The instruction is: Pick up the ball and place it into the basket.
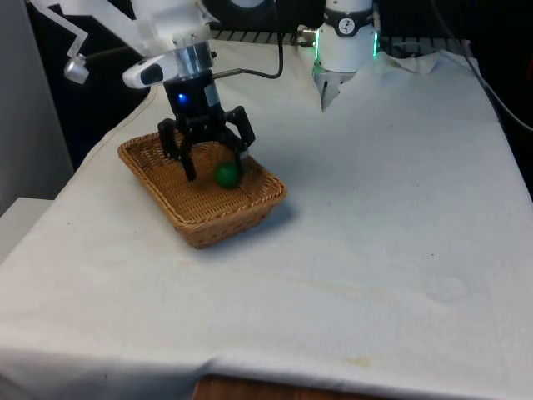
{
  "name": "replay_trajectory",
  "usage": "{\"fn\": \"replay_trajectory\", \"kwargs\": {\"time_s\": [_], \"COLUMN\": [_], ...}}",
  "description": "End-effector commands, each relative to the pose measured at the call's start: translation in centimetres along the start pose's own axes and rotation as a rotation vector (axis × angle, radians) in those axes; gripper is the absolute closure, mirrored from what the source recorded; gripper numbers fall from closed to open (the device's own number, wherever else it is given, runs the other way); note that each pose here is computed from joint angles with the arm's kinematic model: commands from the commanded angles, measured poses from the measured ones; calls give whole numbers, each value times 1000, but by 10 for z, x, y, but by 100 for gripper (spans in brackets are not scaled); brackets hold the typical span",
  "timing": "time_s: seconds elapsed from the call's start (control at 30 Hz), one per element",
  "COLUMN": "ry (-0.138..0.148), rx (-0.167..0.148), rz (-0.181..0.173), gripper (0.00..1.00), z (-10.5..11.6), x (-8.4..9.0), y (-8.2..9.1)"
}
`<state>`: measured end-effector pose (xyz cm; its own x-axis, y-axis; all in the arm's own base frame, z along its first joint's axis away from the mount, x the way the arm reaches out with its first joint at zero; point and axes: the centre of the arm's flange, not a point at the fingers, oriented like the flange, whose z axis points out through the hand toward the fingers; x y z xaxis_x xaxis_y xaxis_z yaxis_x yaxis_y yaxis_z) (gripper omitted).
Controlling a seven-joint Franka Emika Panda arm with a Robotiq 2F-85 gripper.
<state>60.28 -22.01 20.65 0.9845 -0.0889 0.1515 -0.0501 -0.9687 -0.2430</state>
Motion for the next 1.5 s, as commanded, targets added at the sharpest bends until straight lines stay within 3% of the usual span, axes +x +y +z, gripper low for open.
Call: {"fn": "replay_trajectory", "kwargs": {"time_s": [0.0,0.1,0.23,0.27,0.5,0.53,0.87,0.9,1.07,1.17,1.2,1.47], "ry": [1,1,3,6,-16,-9,-54,-48,-73,-69,-80,-91], "rx": [5,5,5,10,8,19,-3,2,1,9,10,31], "rz": [4,4,0,-3,-15,-16,-47,-47,-65,-73,-74,-95], "gripper": [0,0,0,0,0,0,0,0,0,0,0,0], "z": [2,2,-13,-7,-32,-31,-54,-54,-58,-57,-56,-61], "x": [1,1,1,3,5,6,15,16,18,20,19,15], "y": [0,0,-14,-9,-45,-40,-83,-79,-95,-97,-100,-111]}}
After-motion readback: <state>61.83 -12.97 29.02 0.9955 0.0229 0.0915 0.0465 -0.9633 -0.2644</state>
